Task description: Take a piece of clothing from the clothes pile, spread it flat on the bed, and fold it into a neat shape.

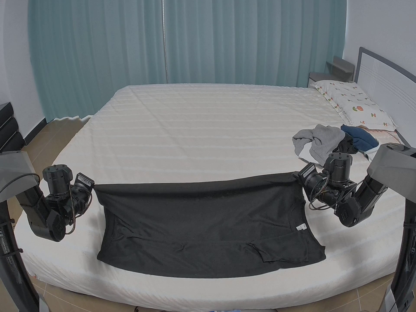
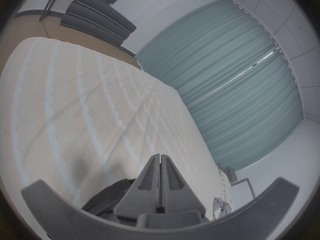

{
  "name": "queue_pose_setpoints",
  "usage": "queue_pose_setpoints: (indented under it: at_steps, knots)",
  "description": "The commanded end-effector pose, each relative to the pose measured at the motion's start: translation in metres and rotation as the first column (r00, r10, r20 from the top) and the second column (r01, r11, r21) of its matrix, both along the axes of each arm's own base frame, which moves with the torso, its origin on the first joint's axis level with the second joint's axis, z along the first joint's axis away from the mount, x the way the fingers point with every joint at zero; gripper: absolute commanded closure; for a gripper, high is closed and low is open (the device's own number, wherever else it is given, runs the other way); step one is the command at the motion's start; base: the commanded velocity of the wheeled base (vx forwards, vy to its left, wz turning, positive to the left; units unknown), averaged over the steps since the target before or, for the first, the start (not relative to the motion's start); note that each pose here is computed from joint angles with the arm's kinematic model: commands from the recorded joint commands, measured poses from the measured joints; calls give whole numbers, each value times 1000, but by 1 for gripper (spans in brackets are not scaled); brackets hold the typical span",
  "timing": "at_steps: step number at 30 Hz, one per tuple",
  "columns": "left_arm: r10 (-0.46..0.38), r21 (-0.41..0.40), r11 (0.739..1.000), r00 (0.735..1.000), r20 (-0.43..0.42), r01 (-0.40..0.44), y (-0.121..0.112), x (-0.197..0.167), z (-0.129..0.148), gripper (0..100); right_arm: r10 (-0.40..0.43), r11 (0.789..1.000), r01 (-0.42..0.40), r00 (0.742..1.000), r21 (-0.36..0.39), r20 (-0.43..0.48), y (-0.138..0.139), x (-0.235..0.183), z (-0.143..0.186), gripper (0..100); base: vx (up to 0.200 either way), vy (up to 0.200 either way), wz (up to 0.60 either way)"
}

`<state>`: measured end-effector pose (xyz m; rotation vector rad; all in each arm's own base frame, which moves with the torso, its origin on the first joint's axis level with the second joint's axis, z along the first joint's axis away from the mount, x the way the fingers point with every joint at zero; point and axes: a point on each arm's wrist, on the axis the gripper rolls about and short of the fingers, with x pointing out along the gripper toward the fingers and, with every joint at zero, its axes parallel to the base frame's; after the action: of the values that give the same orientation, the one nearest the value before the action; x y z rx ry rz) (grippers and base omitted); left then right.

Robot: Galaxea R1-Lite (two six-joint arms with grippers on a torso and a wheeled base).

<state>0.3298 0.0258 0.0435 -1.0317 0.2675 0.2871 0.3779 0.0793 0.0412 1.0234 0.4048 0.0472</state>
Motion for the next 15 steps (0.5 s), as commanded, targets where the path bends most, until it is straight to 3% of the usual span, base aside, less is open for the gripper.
queue_pose_setpoints:
  at_steps: [1,5,15]
  knots:
    - [-6,5,1000,999,-50,6,0,-8,-10,100,13,999,-15,999,-41,-38,-3,-9,-8,100,0,0,0]
    - [-38,66,997,994,-98,44,-2,-18,-16,100,42,992,-51,996,-117,-79,-4,-24,-17,100,0,0,0]
    - [-96,154,979,970,-225,132,-7,-37,-34,100,108,967,-145,978,-211,-180,-7,-50,-36,100,0,0,0]
